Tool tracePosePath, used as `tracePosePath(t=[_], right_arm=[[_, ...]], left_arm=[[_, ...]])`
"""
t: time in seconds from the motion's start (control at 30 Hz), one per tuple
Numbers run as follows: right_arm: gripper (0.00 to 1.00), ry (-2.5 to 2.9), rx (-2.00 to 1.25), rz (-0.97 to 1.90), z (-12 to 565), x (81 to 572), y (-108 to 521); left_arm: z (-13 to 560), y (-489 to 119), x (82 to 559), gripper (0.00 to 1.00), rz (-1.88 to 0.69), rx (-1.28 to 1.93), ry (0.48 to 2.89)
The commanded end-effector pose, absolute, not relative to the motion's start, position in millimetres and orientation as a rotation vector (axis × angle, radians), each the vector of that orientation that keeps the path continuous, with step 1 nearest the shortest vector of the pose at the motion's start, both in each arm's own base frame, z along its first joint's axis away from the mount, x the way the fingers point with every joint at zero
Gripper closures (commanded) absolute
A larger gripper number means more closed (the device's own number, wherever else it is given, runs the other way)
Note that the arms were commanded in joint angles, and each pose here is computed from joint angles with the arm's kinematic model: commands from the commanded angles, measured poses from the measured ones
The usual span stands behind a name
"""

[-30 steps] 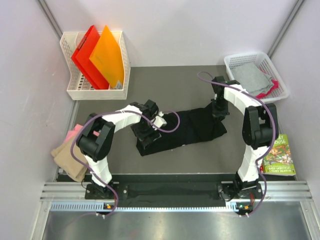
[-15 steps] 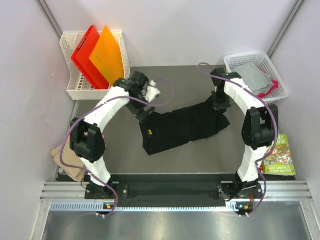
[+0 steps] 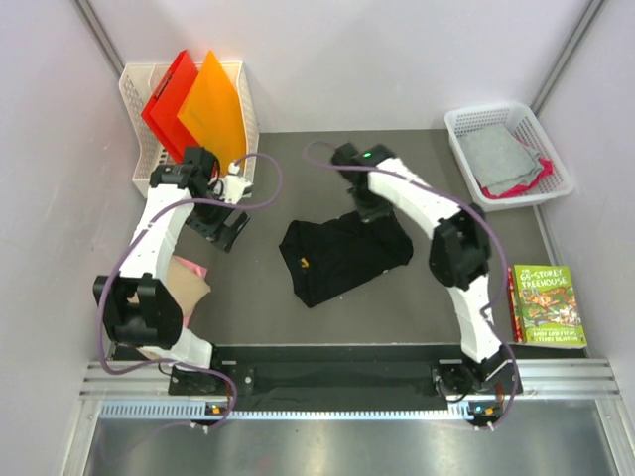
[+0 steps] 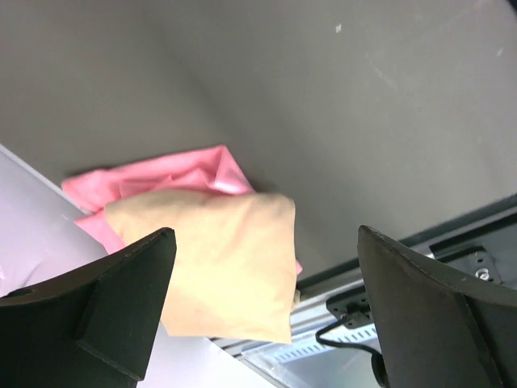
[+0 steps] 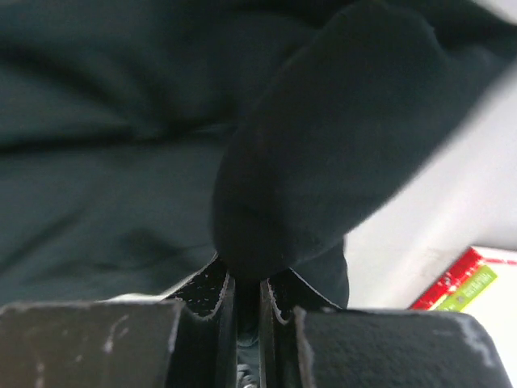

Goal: Fold and stack the t-shirts
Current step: Fold the long partially folded tshirt into a neat square

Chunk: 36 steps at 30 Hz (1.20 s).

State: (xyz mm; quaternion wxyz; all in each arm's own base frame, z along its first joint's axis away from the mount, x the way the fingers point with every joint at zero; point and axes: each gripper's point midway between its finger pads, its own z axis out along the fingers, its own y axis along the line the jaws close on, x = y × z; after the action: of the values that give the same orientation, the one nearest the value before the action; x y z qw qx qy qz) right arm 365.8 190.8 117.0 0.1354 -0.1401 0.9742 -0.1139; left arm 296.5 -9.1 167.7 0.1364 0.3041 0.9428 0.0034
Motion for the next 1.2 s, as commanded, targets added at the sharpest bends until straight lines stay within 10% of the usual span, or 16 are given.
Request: tracePosePath(t=[0.0,0.63,1.17], right_arm=[[1.00,2.827,-0.556,-0.336,111.4,334.8,246.7],[1.00,2.796,-0.865,-0.145,96.6,253.6,361.0],[1.00,2.763,-0.518,-0.255,147.8,299.7,250.7]], left_arm=[[176.5,-0.9,280.1,0.01,-0.016,0.914,2.687],[152.6,45.0,260.6,0.01,0.005,0.789,2.765],[147.7,16.4,253.3,0.01,-0.237,0.826,2.801]])
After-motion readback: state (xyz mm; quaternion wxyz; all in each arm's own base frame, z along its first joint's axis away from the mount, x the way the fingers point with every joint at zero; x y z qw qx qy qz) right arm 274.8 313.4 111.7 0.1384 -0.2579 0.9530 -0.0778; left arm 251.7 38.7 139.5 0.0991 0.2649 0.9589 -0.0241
